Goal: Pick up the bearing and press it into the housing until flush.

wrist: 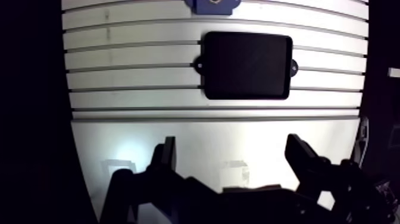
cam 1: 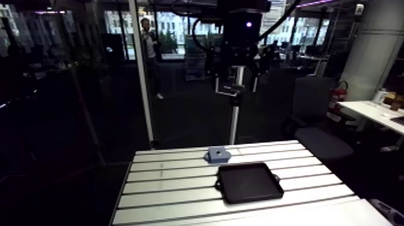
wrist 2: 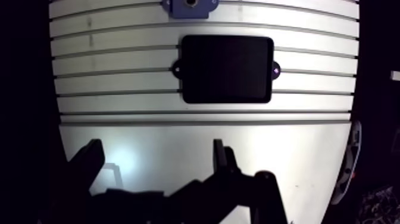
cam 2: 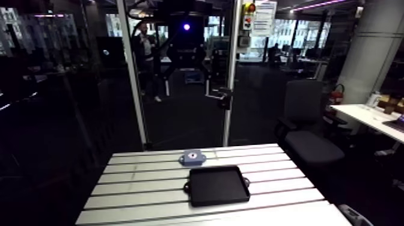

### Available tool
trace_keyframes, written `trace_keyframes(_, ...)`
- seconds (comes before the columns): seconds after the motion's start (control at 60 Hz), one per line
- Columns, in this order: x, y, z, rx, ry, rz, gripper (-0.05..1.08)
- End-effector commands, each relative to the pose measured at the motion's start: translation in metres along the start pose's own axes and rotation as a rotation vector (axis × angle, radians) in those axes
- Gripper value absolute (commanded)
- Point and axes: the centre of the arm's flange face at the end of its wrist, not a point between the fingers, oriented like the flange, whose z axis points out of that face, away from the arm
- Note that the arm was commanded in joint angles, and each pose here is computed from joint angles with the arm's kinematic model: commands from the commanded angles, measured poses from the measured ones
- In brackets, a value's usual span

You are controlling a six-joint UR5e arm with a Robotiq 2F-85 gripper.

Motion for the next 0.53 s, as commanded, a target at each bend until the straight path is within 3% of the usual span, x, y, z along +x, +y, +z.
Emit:
trace_keyframes(0.017,-0.0024,-0.0002,-0.0009,0.0,0.001,0.008,0.0)
trace_keyframes(0.533,0.0019,-0.0003,0.0032,0.002,-0.007,0.006,0.0)
